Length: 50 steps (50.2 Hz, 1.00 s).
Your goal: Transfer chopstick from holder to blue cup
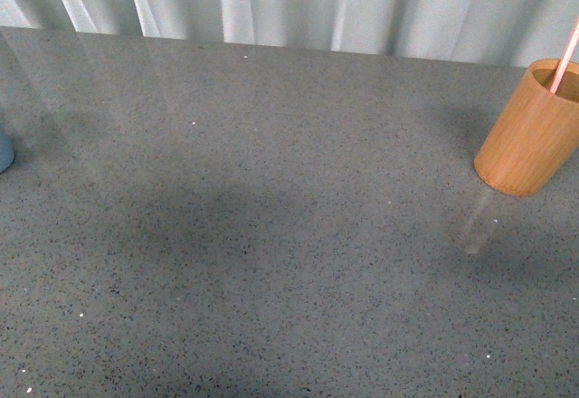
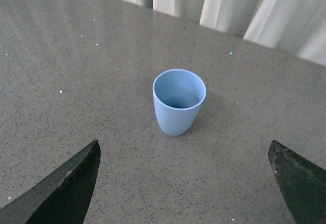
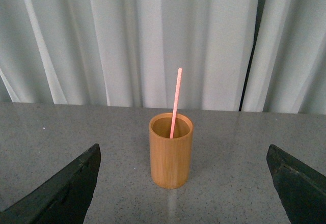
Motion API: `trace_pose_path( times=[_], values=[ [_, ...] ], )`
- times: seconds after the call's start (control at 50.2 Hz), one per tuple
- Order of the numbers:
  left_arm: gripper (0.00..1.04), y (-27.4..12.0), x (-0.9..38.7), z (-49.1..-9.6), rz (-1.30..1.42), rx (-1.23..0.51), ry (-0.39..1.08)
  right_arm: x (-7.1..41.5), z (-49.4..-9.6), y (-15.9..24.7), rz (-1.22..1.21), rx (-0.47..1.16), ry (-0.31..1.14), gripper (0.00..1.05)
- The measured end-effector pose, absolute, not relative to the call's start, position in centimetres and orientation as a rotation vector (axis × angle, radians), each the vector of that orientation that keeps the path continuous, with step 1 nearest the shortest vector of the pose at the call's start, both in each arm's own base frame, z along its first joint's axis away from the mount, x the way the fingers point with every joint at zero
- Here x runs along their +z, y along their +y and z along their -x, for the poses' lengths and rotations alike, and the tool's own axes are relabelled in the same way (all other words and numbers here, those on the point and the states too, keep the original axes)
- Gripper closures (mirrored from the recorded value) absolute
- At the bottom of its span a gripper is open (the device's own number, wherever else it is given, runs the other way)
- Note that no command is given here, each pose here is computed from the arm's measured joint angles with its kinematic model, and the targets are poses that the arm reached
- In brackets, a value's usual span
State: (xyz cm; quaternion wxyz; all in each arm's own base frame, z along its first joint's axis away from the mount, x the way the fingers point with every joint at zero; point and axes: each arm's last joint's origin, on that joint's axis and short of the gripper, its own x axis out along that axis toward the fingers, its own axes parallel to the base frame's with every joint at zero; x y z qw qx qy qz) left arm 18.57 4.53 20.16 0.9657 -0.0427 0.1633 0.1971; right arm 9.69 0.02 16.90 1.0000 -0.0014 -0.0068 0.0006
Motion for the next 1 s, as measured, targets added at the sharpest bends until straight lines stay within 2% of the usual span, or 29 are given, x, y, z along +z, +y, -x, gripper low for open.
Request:
trace_pose_path(
  times=[0.378, 0.518, 0.717, 0.995],
  values=[
    [0.07, 8.9, 22.6, -28.1, 0.027, 0.347, 0.714, 16.9, -9.7, 0.0, 0.003, 0.001, -0.013, 0.1],
    [0.07, 10.6, 22.3, -31.4, 0.015, 0.341, 0.778, 16.9, -9.7, 0.0, 0.003, 0.001, -0.013, 0.1],
    [0.07, 12.2, 19.5, -34.3, 0.01, 0.378, 0.876, 16.9, -9.7, 0.0, 0.003, 0.001, -0.013, 0.1],
    [0.07, 12.2, 18.5, -36.5, -0.006, 0.384, 0.886, 16.9, -9.7, 0.0, 0.003, 0.001, -0.013, 0.1]
  ],
)
